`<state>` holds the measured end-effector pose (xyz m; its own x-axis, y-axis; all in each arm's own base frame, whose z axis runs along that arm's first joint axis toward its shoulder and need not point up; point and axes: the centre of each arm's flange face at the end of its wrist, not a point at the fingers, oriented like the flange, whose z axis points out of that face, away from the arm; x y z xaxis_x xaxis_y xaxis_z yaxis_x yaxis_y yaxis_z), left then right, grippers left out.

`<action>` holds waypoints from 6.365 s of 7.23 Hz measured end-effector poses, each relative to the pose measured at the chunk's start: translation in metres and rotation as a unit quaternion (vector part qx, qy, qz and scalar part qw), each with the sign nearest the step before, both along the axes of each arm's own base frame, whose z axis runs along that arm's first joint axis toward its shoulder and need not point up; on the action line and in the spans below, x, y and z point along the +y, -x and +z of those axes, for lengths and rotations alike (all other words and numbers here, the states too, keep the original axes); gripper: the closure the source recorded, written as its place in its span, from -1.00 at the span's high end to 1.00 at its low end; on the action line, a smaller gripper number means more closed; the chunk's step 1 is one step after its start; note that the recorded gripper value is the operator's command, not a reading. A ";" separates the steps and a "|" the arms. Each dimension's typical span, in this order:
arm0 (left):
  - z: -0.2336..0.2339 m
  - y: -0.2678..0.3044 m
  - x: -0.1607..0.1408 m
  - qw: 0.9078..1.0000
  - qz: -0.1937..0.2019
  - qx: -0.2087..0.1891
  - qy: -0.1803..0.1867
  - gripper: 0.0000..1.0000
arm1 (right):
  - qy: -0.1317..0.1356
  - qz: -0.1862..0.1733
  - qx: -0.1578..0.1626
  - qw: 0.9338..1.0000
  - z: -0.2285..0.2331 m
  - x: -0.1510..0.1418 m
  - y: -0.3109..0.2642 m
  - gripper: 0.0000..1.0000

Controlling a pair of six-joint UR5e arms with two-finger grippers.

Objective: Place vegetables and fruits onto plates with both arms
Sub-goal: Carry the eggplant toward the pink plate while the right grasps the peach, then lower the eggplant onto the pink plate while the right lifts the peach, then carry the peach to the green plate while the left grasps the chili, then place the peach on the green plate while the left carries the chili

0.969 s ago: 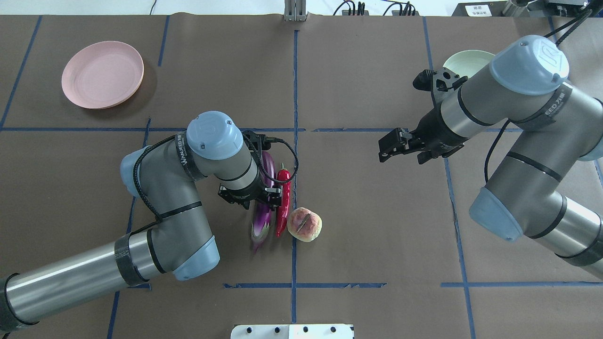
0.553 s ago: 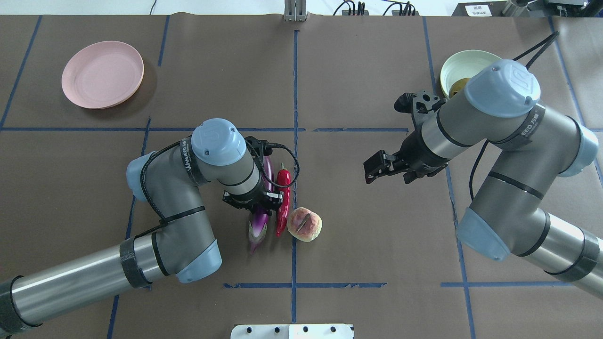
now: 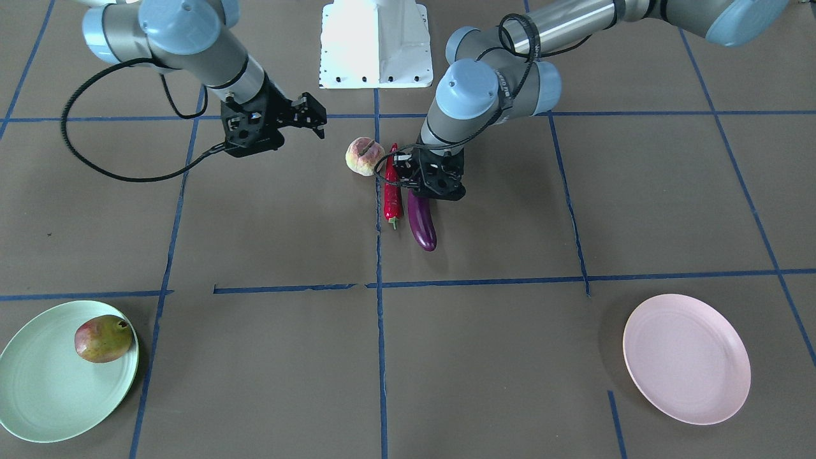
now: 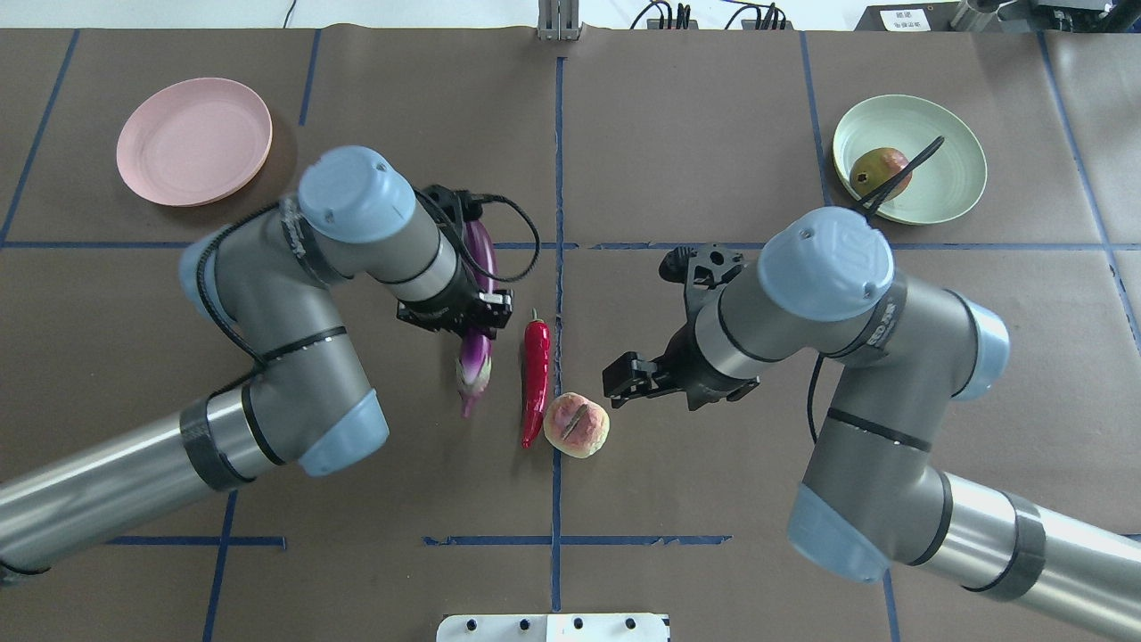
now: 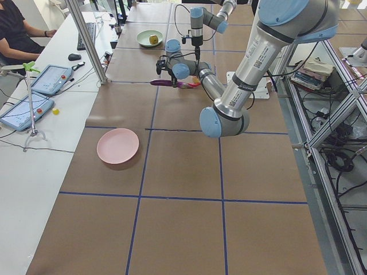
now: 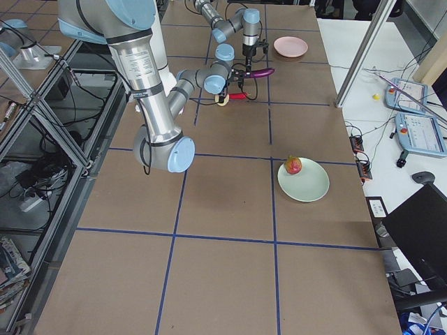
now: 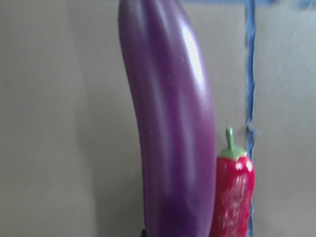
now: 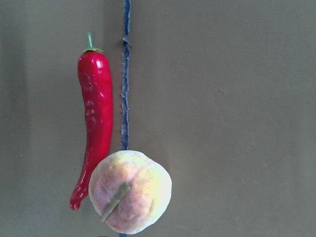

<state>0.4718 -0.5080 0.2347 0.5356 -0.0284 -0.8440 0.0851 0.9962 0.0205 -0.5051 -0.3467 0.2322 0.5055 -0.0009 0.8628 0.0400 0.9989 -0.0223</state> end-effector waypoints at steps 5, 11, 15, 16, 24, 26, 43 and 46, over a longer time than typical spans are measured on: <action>0.129 0.152 -0.150 0.987 -0.113 -0.115 -0.010 -0.87 | 0.121 0.089 0.031 0.988 -0.022 0.009 0.055 1.00; 0.286 0.229 -0.222 0.974 -0.086 -0.202 -0.059 1.00 | 0.166 0.140 0.085 0.973 -0.036 -0.005 0.087 1.00; 0.264 0.226 -0.230 0.976 -0.112 -0.181 -0.039 1.00 | 0.166 0.145 0.122 0.968 -0.022 -0.009 0.109 -0.89; 0.236 0.213 -0.226 0.982 -0.118 -0.145 -0.022 1.00 | 0.164 0.146 0.123 0.968 -0.023 -0.010 0.110 -0.97; 0.015 -0.047 0.003 0.998 -0.021 0.049 0.024 0.99 | 0.028 0.170 0.152 0.973 0.036 -0.268 -0.137 -0.97; -0.018 -0.096 0.041 1.000 -0.013 0.024 0.010 0.99 | 0.002 0.142 0.191 0.971 0.092 -0.333 -0.214 -0.97; 0.127 0.152 -0.142 0.981 -0.125 -0.149 -0.014 -0.88 | -0.049 0.070 0.131 0.988 0.185 -0.338 -0.289 1.00; 0.232 0.196 -0.209 0.979 -0.126 -0.159 0.032 0.58 | -0.024 0.090 0.074 0.993 0.141 -0.246 -0.272 1.00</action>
<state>0.2759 -0.7166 0.4672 0.7407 -0.2405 -0.6272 0.3270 0.9447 0.0239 -0.2332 -0.5924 0.3733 0.6220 0.0610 0.7806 -0.1387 0.9898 0.0331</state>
